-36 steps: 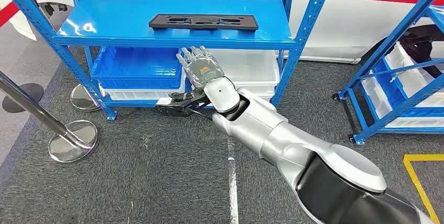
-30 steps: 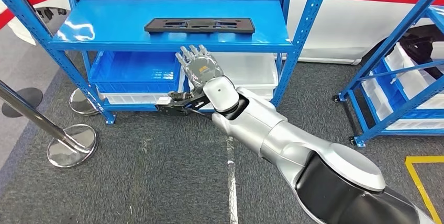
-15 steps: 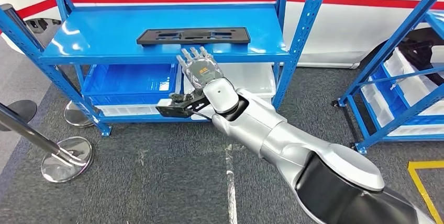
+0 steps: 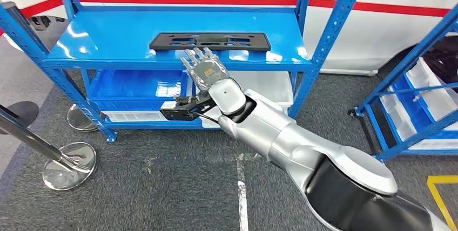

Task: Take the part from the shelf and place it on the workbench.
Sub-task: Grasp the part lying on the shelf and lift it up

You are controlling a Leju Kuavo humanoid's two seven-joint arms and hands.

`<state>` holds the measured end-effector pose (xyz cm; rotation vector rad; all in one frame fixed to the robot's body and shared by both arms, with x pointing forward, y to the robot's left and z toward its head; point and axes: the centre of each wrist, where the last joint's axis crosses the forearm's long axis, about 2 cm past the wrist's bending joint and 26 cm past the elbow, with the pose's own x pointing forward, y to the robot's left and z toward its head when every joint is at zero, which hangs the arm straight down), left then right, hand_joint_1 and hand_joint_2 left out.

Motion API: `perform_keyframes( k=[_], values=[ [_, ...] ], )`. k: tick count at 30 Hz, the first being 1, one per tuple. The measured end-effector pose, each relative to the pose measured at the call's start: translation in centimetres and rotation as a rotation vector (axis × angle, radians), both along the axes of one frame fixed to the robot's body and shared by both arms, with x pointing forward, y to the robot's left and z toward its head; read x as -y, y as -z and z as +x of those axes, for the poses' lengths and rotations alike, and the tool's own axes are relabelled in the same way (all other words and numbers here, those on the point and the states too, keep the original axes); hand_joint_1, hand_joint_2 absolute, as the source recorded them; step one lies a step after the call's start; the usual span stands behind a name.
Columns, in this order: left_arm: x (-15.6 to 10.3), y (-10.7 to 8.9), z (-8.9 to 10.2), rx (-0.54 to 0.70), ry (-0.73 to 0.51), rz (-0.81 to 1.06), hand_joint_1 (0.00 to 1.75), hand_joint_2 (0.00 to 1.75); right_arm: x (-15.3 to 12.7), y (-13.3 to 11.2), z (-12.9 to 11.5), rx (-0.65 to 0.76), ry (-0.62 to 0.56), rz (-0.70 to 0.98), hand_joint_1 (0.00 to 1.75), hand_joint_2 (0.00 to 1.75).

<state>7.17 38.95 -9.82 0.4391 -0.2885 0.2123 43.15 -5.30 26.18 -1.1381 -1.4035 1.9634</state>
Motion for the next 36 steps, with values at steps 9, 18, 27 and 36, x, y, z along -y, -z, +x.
perform_keyframes(
  k=[9,18,27,36],
  values=[
    [-0.16,-0.05,0.10,0.002,0.002,0.003,0.00,0.00,-0.26,-0.05,-0.16,-0.021,-0.012,0.011,0.00,0.00],
    [-0.19,-0.05,0.08,0.002,0.003,0.006,0.00,0.00,-0.38,-0.20,-0.20,-0.020,-0.023,0.007,0.00,0.00],
    [-0.22,-0.05,0.03,-0.002,0.009,0.014,0.00,0.00,-0.33,0.27,-0.34,-0.040,-0.028,-0.001,0.00,0.00],
    [-0.11,-0.06,0.18,0.002,0.013,0.016,0.00,0.00,-0.47,0.03,-0.34,-0.041,-0.031,0.007,0.00,0.00]
  ],
)
